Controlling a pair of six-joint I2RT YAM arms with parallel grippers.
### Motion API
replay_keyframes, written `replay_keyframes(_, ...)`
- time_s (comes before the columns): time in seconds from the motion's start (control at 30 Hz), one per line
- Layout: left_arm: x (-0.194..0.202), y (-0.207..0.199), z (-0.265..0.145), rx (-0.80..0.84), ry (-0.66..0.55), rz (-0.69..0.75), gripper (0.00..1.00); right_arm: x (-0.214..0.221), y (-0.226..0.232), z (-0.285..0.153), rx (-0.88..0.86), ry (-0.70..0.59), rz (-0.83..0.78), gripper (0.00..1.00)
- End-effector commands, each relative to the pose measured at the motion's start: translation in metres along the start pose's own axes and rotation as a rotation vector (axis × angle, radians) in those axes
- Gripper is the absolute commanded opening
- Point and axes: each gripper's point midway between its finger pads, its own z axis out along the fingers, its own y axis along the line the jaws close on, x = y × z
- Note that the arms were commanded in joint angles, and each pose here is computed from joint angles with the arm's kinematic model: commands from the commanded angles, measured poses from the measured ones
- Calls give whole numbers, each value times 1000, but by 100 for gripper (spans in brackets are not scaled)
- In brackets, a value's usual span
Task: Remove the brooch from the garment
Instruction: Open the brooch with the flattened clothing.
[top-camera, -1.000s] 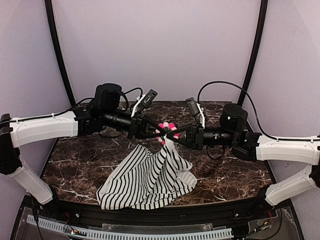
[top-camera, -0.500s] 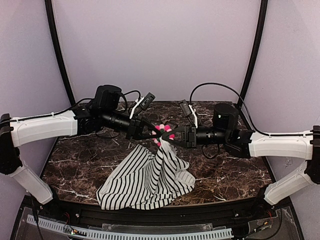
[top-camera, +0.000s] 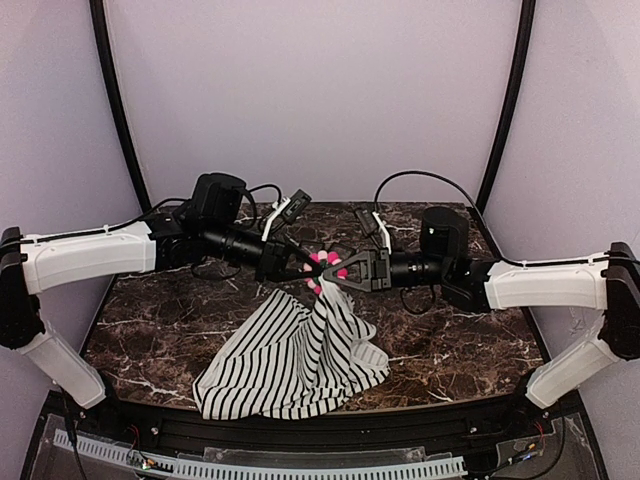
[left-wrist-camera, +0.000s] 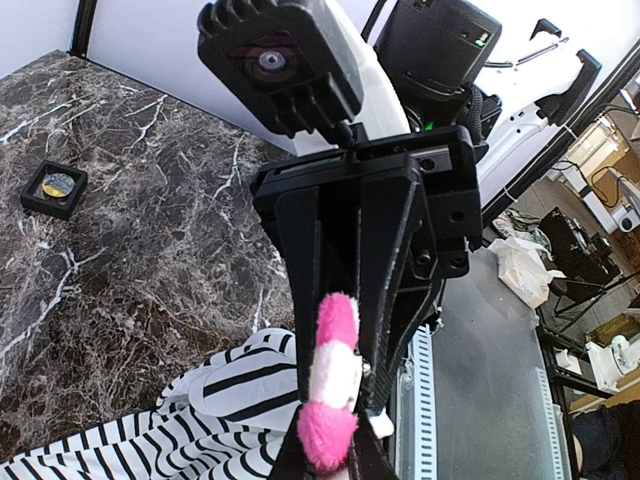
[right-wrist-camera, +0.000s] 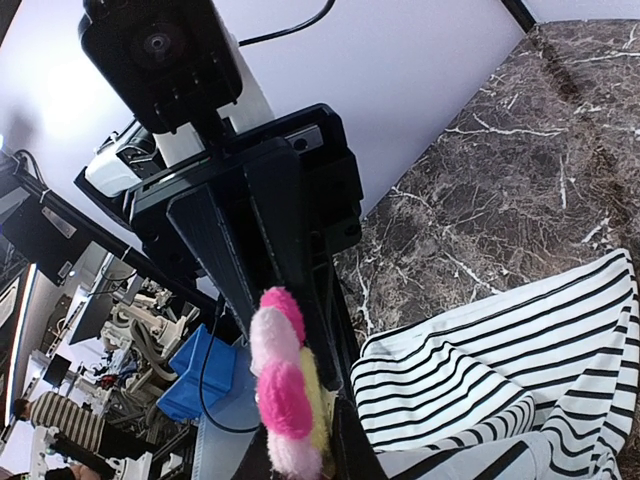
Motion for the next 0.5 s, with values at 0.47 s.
replay_keyframes(0.47, -6, -61, 4, 186, -4, 154, 1, -8, -75, -4, 298, 39, 86, 18)
